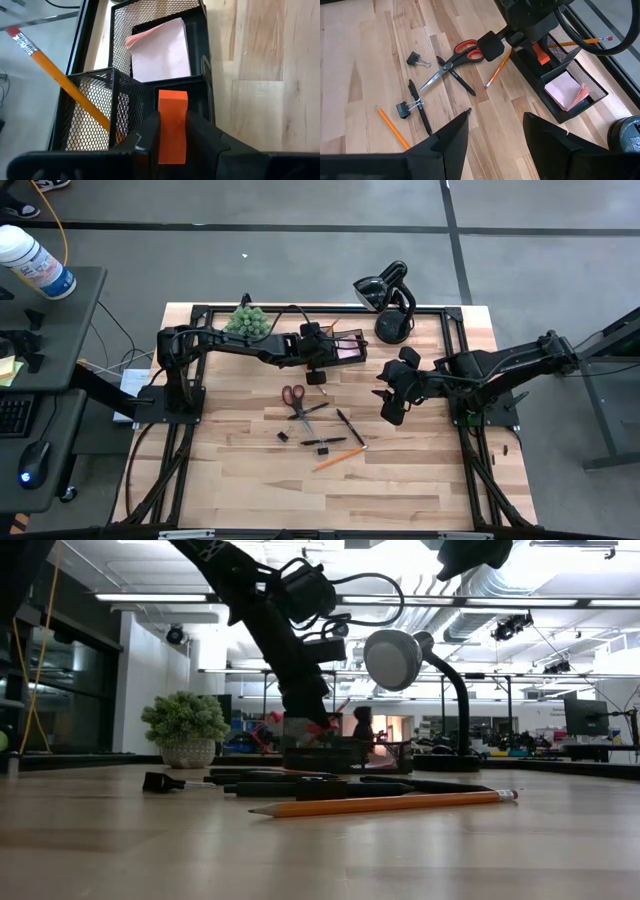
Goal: Pick and place office supplies into organizer
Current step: Put the orange eraser into the black desk organizer, then put the black scissors into the black desk organizer
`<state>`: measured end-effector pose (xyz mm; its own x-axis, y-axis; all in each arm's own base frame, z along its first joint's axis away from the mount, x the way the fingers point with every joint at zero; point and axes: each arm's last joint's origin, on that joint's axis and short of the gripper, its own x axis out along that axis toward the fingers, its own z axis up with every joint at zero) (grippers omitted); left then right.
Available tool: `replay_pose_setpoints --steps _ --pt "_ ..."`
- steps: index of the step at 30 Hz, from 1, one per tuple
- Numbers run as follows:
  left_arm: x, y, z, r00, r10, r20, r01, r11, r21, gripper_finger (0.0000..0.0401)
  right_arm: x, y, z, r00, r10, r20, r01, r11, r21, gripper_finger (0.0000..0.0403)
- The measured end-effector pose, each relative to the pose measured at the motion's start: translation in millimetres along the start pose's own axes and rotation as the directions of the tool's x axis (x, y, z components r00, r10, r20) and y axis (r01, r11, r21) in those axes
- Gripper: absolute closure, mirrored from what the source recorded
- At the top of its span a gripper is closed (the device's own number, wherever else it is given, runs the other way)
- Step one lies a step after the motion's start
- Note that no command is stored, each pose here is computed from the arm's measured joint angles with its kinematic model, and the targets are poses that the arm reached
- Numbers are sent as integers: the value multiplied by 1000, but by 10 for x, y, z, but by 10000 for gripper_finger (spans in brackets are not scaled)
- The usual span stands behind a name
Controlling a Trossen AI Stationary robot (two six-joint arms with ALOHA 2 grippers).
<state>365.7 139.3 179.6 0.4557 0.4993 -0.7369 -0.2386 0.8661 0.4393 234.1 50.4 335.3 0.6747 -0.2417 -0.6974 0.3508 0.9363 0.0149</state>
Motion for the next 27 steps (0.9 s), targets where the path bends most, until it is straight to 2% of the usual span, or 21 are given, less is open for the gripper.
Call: replay_pose_setpoints --steps 9,14,19,23,27 --pt "15 -2 -12 1000 21 -15 -21 999 -28 243 0 0 0 1000 0 0 0 1000 0 219" --pt "15 -8 -6 1000 -3 -3 2 1000 -31 213 0 0 0 1000 0 0 0 1000 0 219" --pt "12 -43 -4 994 -105 22 107 992 -63 208 0 0 0 1000 1 -1 -1 1000 0 219" --pt "-14 -113 -19 981 -196 12 196 975 -104 218 0 2 -1 1000 6 -3 -6 1000 0 219" --pt "-69 -269 -39 966 -255 -38 252 965 -76 233 0 2 -1 1000 7 -4 -7 1000 0 219"
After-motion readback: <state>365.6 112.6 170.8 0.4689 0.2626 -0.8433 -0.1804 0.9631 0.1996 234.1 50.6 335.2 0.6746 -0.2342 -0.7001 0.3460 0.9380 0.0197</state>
